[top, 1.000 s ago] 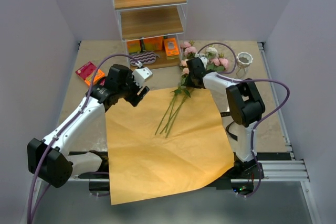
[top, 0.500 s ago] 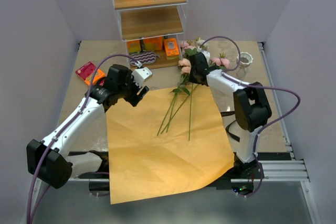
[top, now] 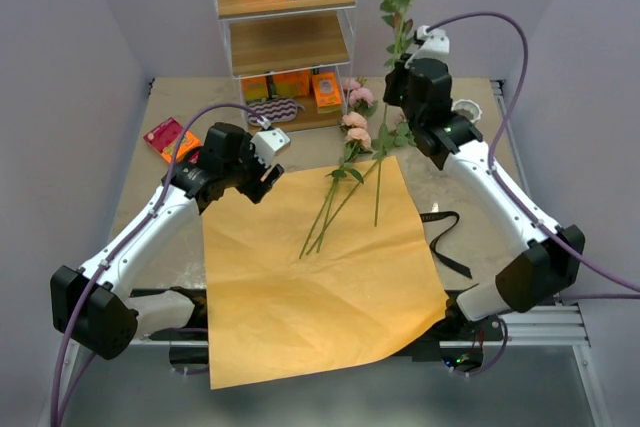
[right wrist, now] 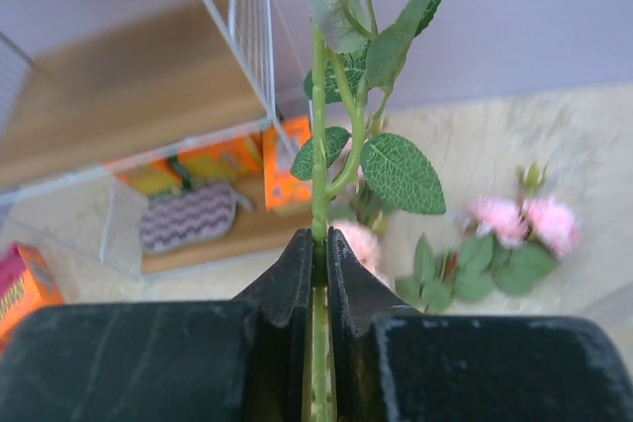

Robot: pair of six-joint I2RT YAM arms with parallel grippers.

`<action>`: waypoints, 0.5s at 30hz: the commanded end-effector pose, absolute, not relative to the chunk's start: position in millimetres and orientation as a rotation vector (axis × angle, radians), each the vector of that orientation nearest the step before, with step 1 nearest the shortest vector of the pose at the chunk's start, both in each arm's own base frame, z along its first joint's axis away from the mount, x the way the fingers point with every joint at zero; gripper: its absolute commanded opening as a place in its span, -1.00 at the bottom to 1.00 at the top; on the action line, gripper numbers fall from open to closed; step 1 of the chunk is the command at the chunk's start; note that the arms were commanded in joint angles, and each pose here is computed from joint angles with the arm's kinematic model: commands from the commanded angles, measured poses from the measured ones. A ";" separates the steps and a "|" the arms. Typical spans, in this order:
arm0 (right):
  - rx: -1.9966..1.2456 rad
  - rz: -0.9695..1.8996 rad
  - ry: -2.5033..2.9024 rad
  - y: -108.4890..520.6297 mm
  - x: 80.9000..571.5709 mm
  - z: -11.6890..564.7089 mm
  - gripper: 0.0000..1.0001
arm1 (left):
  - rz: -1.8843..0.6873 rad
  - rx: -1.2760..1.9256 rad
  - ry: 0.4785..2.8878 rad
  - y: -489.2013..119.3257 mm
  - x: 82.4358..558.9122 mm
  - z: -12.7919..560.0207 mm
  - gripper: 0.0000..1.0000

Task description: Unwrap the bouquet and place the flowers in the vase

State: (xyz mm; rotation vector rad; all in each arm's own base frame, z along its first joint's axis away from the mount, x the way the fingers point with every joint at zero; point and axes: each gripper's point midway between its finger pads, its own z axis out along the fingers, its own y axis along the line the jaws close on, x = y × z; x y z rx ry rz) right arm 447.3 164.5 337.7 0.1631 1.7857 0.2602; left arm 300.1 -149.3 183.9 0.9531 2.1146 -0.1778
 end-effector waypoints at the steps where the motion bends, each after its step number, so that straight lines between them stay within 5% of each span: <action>1: 0.221 0.175 1.370 123.6 432.3 468.6 -1.00 | -0.220 0.947 2.041 -157.7 304.7 210.1 0.45; 9: 0.218 -0.112 0.830 72.7 389.8 590.8 -1.00 | -0.224 0.946 2.024 -160.5 309.0 210.9 0.40; 15: 0.373 -0.409 0.658 28.5 363.0 608.6 -1.00 | -0.203 0.960 2.036 -157.6 309.0 205.3 0.39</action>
